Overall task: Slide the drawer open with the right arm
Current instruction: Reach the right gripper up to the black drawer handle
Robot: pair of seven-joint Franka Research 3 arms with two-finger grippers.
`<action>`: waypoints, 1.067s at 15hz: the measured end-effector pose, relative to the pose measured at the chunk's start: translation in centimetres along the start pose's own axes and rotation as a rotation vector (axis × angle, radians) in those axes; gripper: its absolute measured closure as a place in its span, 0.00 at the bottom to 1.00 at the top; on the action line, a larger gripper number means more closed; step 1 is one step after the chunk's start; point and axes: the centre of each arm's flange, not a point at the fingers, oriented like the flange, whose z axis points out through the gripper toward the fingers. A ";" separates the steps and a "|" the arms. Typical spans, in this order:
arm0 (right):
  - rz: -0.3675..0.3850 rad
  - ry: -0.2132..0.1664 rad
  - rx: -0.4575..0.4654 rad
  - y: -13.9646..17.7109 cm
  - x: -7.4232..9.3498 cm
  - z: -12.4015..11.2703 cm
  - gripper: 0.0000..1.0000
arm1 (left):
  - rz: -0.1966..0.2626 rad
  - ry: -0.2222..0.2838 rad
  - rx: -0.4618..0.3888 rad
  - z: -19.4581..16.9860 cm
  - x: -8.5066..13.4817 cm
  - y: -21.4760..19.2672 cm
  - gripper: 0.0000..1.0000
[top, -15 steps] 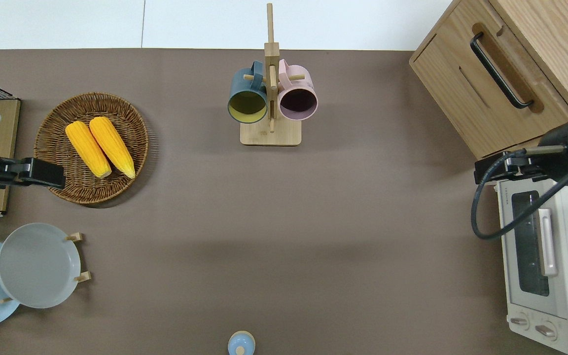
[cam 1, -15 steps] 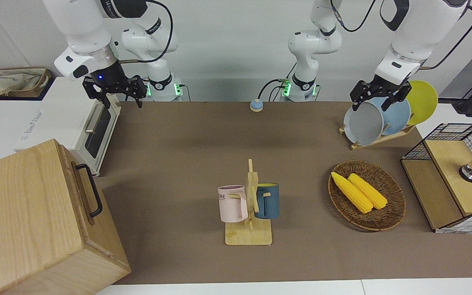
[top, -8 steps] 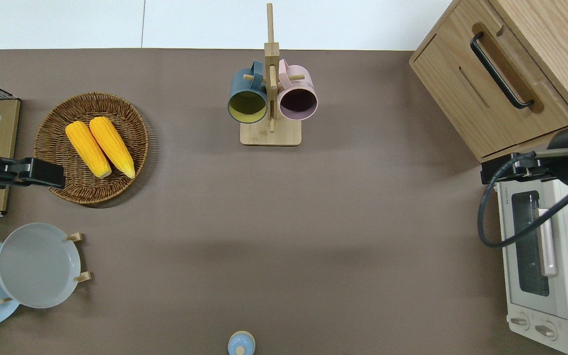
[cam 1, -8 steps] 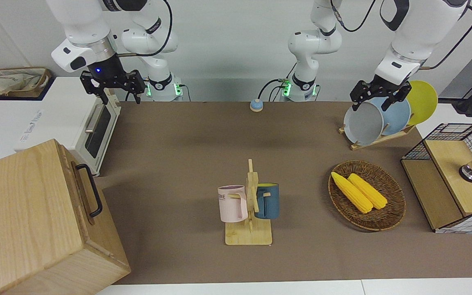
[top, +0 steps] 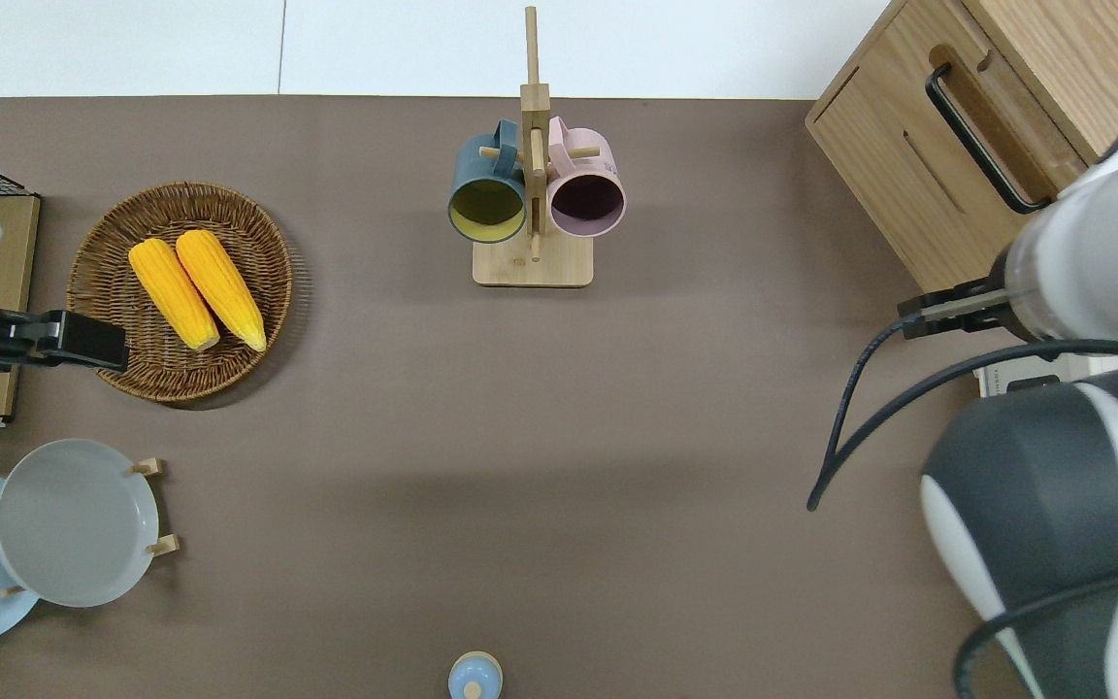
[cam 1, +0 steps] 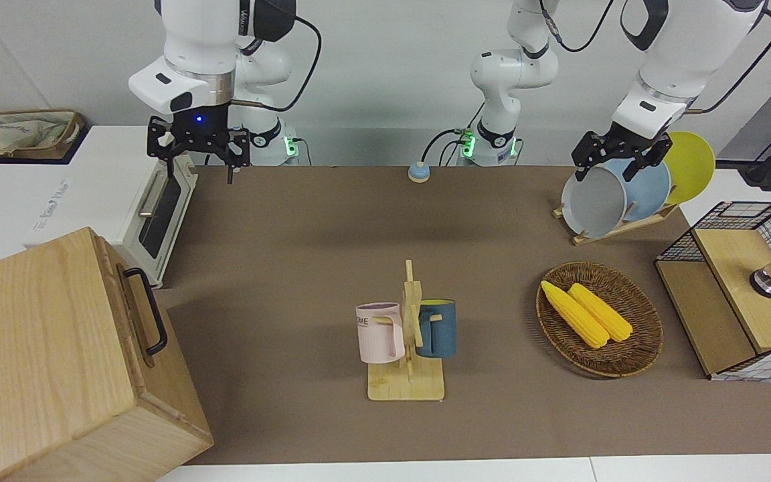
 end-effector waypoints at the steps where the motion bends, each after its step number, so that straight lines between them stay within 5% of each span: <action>1: -0.021 0.014 -0.037 -0.7 0.5 0.3 0.02 | 0.000 0.000 0.000 0.0 0.0 0.0 0.00; 9: -0.222 0.157 -0.448 -7.0 3.5 5.5 0.02 | 0.000 0.000 0.000 0.0 0.0 0.0 0.00; 16: -0.381 0.188 -0.754 -8.8 5.7 11.8 0.02 | 0.000 0.000 0.000 0.0 0.0 0.0 0.00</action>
